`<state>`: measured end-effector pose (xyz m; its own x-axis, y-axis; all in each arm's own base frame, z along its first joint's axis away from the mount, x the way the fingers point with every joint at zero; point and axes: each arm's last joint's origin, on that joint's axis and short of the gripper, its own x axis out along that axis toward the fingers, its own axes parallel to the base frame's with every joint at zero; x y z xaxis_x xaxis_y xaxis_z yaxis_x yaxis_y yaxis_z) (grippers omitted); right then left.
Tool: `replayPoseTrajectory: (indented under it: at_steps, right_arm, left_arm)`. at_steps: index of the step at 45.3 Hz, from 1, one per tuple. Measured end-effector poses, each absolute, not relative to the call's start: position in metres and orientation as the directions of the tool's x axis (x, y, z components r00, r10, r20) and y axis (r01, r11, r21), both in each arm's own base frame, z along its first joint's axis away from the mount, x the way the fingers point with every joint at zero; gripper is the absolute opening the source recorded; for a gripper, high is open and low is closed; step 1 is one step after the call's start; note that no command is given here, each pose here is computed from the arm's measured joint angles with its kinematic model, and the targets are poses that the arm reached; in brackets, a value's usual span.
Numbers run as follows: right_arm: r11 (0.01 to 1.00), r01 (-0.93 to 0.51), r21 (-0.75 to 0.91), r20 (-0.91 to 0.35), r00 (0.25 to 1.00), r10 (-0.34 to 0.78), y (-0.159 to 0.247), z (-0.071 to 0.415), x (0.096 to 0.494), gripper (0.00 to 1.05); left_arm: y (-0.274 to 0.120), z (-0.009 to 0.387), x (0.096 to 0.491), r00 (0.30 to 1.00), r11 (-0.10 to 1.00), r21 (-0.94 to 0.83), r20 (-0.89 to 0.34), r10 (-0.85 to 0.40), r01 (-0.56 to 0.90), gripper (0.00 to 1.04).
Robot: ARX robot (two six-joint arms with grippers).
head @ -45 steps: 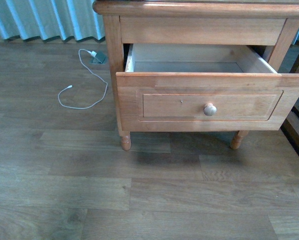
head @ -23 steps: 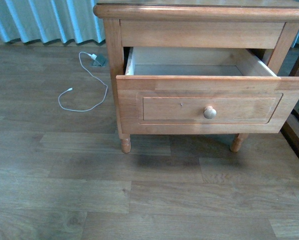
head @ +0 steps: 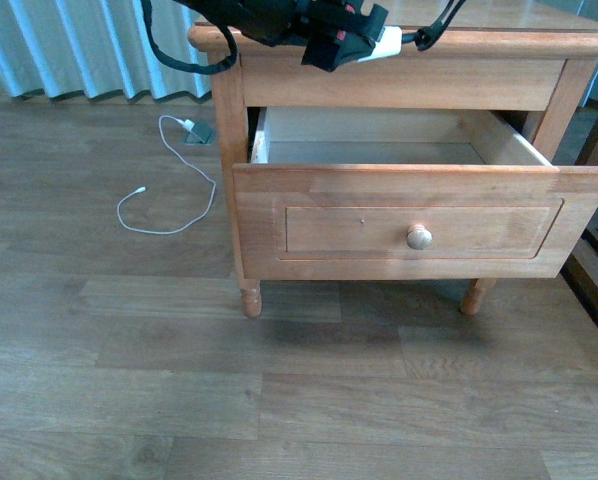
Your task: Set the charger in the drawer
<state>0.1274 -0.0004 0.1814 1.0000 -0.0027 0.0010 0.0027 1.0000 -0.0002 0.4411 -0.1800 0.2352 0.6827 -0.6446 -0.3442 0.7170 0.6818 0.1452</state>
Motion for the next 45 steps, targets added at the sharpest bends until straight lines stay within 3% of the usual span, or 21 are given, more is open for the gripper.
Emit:
replayPoseTrajectory:
  at_steps: [14, 21, 32, 45]
  right_arm:
    - [1.000, 0.003, 0.000, 0.001, 1.000, -0.003, 0.000, 0.181, 0.127, 0.96]
    - [1.000, 0.003, 0.000, 0.001, 1.000, -0.003, 0.000, 0.181, 0.127, 0.96]
    - [1.000, 0.003, 0.000, 0.001, 1.000, -0.003, 0.000, 0.181, 0.127, 0.96]
    - [1.000, 0.003, 0.000, 0.001, 1.000, -0.003, 0.000, 0.181, 0.127, 0.96]
  left_arm:
    - [-0.207, 0.182, 0.474, 0.684, 0.709, 0.112, -0.403, -0.608, 0.696, 0.38]
    - [-0.216, 0.179, 0.476, 0.709, 0.725, 0.129, -0.377, -0.596, 0.677, 0.63]
    - [-0.200, 0.214, 0.460, 0.851, 0.841, 0.188, -0.261, -0.455, 0.507, 1.00]
    - [-0.119, 0.277, 0.398, 0.978, 0.958, 0.214, -0.127, -0.165, 0.189, 0.99]
